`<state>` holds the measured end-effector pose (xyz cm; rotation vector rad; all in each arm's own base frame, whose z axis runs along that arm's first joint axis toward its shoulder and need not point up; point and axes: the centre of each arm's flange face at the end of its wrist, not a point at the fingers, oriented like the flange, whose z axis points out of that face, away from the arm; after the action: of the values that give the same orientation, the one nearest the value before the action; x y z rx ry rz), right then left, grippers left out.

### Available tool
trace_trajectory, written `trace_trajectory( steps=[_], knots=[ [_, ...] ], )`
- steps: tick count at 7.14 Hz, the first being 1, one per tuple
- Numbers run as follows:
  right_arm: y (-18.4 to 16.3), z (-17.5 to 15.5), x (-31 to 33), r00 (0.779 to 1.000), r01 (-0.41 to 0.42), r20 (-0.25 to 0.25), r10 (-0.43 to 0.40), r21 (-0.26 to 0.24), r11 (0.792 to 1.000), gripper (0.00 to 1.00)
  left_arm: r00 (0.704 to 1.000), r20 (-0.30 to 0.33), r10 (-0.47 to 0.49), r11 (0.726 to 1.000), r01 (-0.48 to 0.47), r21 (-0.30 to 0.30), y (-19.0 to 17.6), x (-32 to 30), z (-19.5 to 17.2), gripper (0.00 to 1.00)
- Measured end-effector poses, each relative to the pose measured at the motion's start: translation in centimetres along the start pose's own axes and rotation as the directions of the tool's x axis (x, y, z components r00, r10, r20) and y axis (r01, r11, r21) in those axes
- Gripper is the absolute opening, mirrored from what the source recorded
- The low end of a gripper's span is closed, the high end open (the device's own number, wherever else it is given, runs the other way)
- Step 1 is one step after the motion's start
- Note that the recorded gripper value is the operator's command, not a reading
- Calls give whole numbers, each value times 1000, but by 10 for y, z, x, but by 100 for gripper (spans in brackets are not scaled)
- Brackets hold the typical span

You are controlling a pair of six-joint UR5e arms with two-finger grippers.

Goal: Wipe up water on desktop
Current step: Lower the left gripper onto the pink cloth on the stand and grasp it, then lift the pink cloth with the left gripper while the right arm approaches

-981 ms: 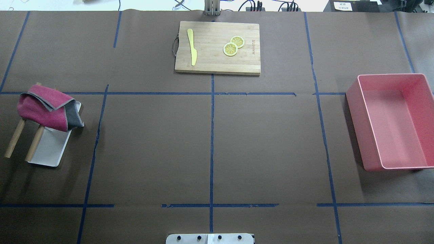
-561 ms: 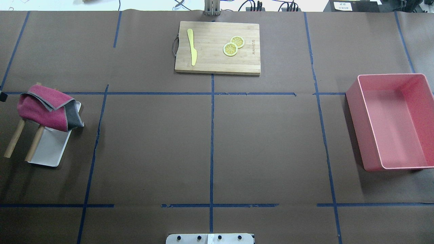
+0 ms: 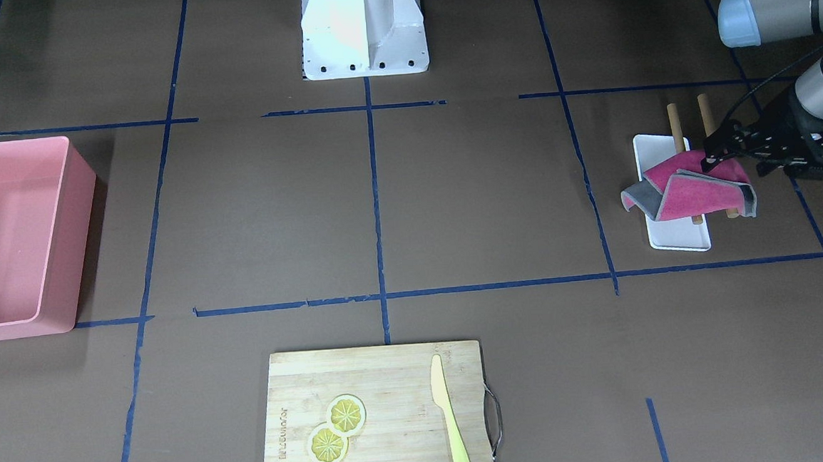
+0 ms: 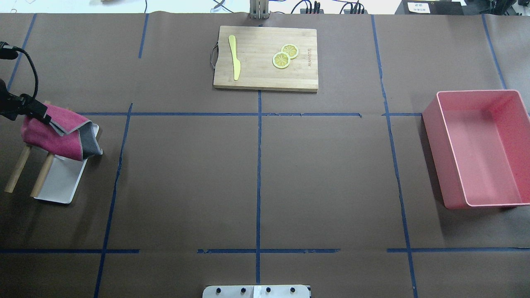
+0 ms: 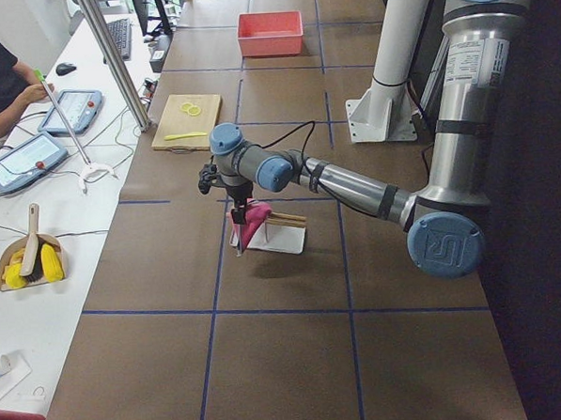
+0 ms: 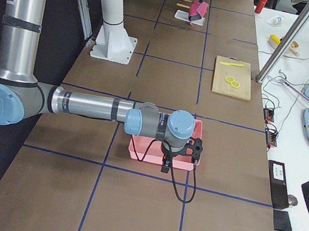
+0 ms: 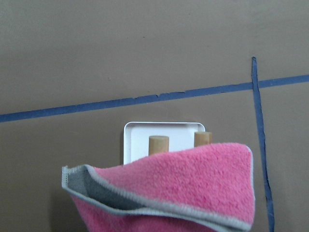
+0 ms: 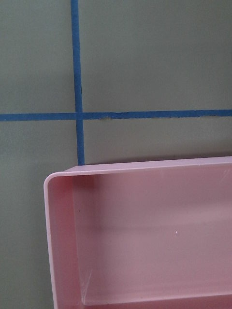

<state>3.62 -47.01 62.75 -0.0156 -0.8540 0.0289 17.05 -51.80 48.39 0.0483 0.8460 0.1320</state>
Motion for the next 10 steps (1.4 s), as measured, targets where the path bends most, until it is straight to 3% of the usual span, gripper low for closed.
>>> trace_trajectory(
  steps=[1,5,6,10],
  knots=[
    [0,1,-1,1000,2,0,-2,-2,1000,100,1000,6,-2,1000,2,-3,-2,-1,4,79],
    [-1,3,-3,1000,6,0,-6,-5,1000,100,1000,12,-8,1000,8,-9,-7,-2,8,7],
    [-1,3,-3,1000,5,0,-5,-6,1000,100,1000,11,-7,1000,7,-7,-9,-1,8,2],
    [-1,3,-4,1000,8,0,-8,-7,1000,100,1000,3,10,1000,-10,20,-13,11,-6,0]
  ],
)
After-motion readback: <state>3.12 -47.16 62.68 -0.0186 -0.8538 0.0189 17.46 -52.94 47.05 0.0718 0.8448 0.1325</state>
